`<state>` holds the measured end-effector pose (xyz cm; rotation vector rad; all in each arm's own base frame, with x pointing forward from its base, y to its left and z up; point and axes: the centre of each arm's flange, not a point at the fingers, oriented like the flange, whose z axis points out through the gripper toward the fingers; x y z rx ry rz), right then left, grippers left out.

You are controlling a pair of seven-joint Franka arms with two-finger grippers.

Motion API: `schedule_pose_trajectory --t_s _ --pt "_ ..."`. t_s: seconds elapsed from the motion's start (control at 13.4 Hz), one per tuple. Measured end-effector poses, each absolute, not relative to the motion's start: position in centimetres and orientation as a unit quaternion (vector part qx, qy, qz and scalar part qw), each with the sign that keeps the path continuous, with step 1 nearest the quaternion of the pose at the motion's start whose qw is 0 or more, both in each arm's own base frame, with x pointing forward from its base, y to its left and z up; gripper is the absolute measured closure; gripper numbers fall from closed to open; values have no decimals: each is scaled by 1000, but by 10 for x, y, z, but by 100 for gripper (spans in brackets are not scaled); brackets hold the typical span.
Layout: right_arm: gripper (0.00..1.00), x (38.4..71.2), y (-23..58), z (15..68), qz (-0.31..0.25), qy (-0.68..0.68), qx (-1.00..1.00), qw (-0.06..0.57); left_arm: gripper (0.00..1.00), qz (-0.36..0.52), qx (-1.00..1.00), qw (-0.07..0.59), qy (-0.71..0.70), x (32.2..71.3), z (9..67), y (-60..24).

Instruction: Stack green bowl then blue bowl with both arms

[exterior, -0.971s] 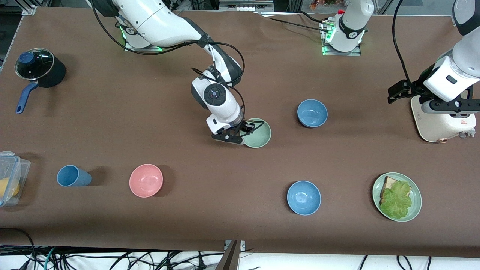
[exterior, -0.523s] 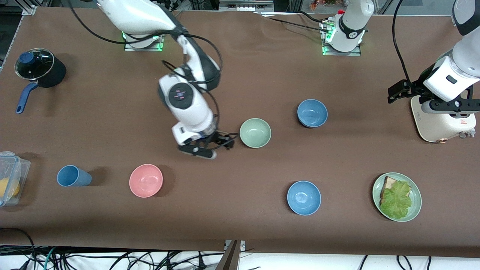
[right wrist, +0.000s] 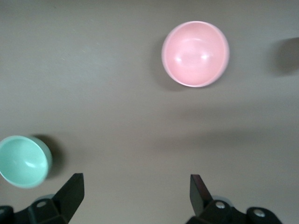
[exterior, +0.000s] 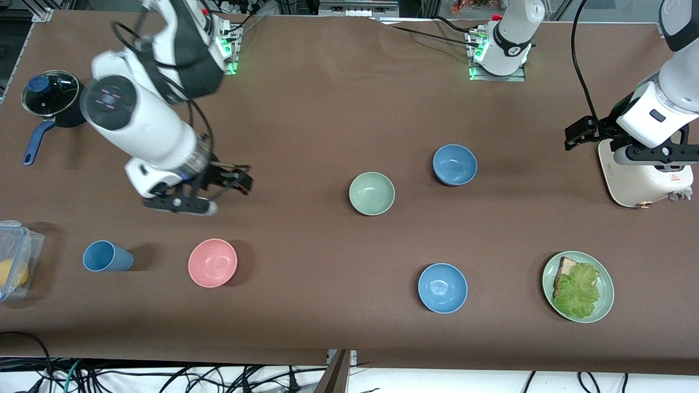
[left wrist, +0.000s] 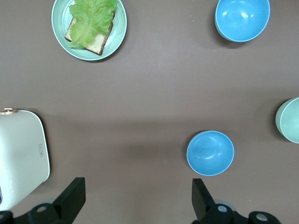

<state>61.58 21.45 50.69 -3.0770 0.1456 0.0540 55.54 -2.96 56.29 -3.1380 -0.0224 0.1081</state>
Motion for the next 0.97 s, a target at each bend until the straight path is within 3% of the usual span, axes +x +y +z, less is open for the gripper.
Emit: schedule_pose_trajectory --t_s 0.37,0.67,0.97 --pt "0 595 77 565 48 3 -997 58 0 34 -999 1 -7 555 563 -30" --pt "0 554 66 576 54 2 -997 56 0 34 -999 1 -7 555 563 -30" --pt "0 553 68 575 48 -15 -998 28 0 34 -999 1 -7 555 563 -30"
